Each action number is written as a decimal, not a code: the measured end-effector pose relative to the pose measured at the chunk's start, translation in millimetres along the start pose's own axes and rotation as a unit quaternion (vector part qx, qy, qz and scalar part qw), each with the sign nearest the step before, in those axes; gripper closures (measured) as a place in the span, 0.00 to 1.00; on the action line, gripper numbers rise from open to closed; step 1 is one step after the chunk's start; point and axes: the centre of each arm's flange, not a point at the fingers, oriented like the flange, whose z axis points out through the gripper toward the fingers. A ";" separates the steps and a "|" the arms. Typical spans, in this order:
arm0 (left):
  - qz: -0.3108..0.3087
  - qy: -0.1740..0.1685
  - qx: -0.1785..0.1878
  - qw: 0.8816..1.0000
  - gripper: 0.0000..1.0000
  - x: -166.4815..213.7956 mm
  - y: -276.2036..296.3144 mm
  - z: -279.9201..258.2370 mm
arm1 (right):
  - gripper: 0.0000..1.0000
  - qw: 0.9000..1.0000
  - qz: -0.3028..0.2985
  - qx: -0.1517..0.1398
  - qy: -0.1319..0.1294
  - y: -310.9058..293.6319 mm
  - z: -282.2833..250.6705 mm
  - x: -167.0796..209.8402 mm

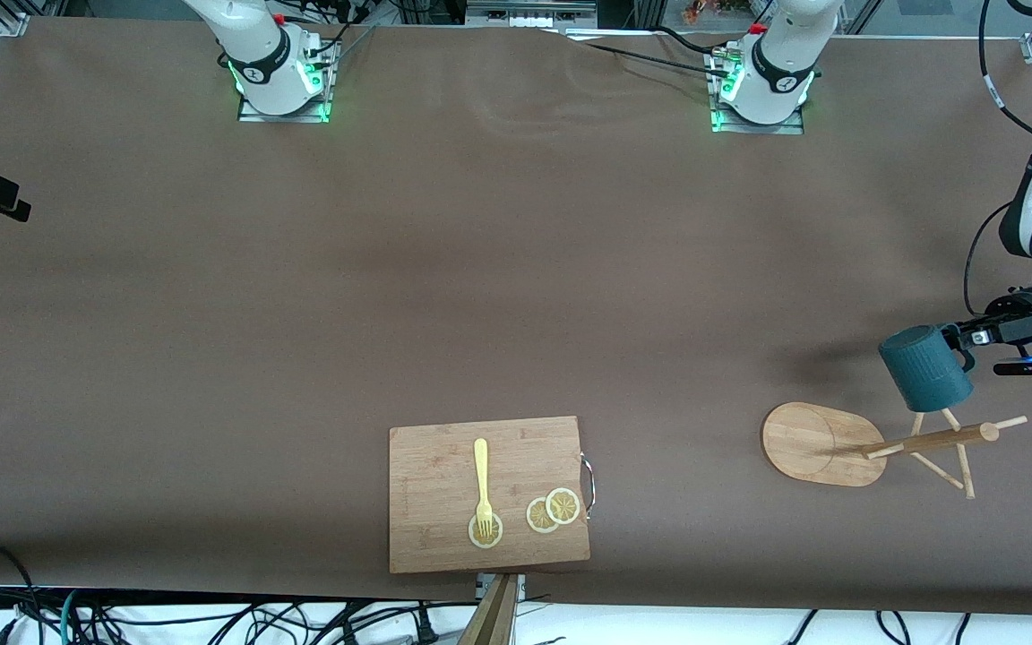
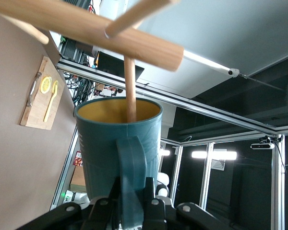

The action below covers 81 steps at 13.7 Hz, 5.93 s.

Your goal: Pass cup and hang on rack

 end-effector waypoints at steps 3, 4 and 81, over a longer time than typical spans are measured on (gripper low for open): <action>-0.010 0.003 -0.007 1.000 0.80 9.5 3.5 -1.1 | 0.00 1.000 0.000 0.000 0.000 0.0 0.0 0.0; -0.011 0.005 -0.013 1.000 0.80 12.5 6.0 1.0 | 0.00 1.000 0.000 0.000 0.000 0.0 0.0 0.0; 0.151 -0.049 0.801 0.577 0.00 -195.0 242.1 340.7 | 0.00 1.000 0.005 0.000 0.001 5.7 0.6 0.3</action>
